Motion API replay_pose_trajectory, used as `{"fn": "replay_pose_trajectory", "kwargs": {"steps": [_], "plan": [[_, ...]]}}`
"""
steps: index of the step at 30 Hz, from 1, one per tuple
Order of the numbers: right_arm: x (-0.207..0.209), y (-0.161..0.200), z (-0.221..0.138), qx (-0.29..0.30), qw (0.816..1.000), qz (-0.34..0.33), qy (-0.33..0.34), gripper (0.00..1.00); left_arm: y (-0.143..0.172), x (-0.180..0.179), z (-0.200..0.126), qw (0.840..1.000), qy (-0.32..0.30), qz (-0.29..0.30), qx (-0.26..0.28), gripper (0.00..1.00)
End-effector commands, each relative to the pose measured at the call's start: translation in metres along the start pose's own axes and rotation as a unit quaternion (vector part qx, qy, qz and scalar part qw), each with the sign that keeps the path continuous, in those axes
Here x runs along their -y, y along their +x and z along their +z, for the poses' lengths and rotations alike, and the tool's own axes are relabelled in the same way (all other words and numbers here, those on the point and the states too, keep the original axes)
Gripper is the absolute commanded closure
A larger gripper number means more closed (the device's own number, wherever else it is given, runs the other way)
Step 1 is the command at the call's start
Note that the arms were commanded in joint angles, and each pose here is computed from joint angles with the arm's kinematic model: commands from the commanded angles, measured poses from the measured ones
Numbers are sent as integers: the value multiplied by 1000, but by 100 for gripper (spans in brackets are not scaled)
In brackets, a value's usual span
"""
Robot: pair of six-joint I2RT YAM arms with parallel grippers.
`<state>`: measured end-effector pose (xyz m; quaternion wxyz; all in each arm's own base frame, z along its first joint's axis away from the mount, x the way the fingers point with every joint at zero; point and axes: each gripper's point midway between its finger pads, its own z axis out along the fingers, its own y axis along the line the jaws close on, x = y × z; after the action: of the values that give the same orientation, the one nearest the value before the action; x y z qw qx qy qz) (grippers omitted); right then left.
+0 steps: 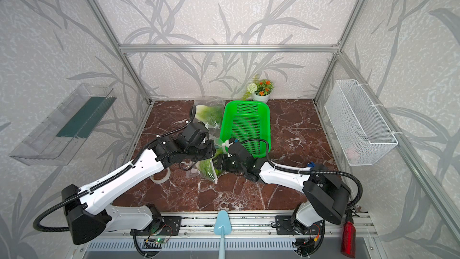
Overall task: Open the zip-top bag and take out the chinese cabbages
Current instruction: Pick up the Chinese cabbage from the zipper food storage bag.
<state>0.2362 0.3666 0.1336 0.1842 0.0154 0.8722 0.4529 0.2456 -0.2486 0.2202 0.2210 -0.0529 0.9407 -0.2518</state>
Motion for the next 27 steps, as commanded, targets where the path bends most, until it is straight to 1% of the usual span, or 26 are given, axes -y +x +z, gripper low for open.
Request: {"fn": "replay_pose_trajectory", "kwargs": {"steps": [1,4,5,6,7,14,19,22,27], "plan": [[-15,-12,8,11,1000,2,-25,66,-4,15,-9,999,42,-12,9,100],[-17,-13,10,8,1000,1,-28,88,-2,13,-9,999,39,-12,8,100],[-17,-13,10,8,1000,0,-28,92,-2,12,-9,999,39,-12,8,100],[-17,-15,9,11,1000,-1,-27,98,-1,10,-9,999,36,-13,9,100],[-18,-16,8,13,1000,-4,-27,100,-1,8,-10,999,32,-13,10,100],[-29,-22,-17,22,998,-52,-11,100,-8,-18,-7,999,-26,-17,39,100],[-38,-21,-41,17,995,-97,1,100,-19,-24,-9,997,-54,-11,58,100],[-42,-14,-50,-3,993,-119,6,100,-23,-21,-7,997,-61,-7,55,100],[-48,2,-58,-42,986,-163,19,100,-23,-9,2,998,-59,1,30,100]]}}
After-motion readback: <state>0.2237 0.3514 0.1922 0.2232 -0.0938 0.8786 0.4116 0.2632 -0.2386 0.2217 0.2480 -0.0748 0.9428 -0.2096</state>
